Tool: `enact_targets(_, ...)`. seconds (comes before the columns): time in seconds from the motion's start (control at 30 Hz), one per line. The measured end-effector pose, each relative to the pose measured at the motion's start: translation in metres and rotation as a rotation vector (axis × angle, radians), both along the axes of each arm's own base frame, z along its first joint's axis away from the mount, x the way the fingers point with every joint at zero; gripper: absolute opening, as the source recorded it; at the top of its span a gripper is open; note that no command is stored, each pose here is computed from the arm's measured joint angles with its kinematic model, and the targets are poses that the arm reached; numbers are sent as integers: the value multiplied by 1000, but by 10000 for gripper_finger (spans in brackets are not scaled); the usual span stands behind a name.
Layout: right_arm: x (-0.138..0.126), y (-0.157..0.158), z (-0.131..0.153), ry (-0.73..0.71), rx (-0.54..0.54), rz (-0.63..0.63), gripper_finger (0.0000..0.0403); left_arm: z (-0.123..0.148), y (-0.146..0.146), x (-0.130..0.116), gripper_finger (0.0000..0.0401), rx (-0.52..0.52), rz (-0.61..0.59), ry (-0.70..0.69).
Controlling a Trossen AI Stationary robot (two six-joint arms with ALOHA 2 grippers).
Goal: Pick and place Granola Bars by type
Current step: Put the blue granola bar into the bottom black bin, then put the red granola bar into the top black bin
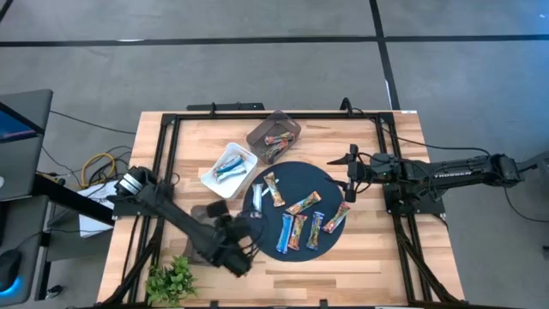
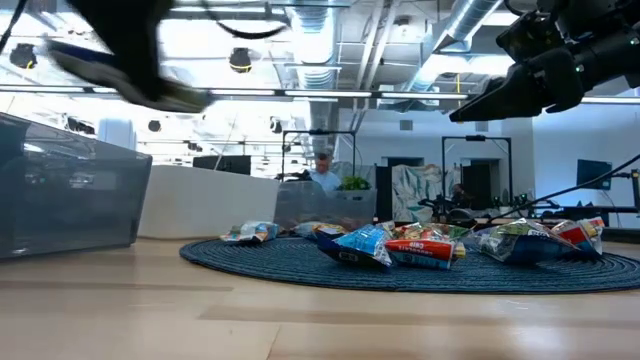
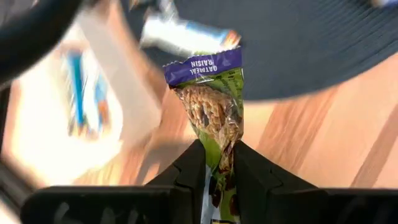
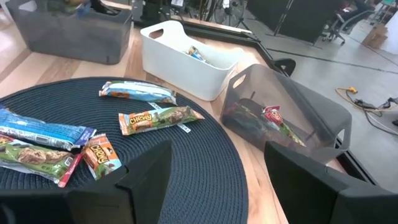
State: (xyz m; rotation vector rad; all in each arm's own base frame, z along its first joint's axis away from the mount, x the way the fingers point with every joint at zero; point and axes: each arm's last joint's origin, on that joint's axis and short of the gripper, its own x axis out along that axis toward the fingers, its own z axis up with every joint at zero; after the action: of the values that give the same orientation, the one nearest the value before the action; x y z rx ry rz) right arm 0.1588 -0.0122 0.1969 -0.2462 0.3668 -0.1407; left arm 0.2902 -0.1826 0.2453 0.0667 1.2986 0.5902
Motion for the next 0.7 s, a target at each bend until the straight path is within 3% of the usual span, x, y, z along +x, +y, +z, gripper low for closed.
enact_targets(0.13, 0, 0, 0, -3, 8, -3, 253, 2, -10, -20, 57, 33, 117, 14)
enact_targets(0.4, 0, 0, 0, -4, 10, -4, 253, -4, -17, -28, 64, -4, 157, 45)
enact_targets(0.7, 0, 0, -1, 4, 10, -2, 253, -6, -10, -29, 148, -1, 201, 108)
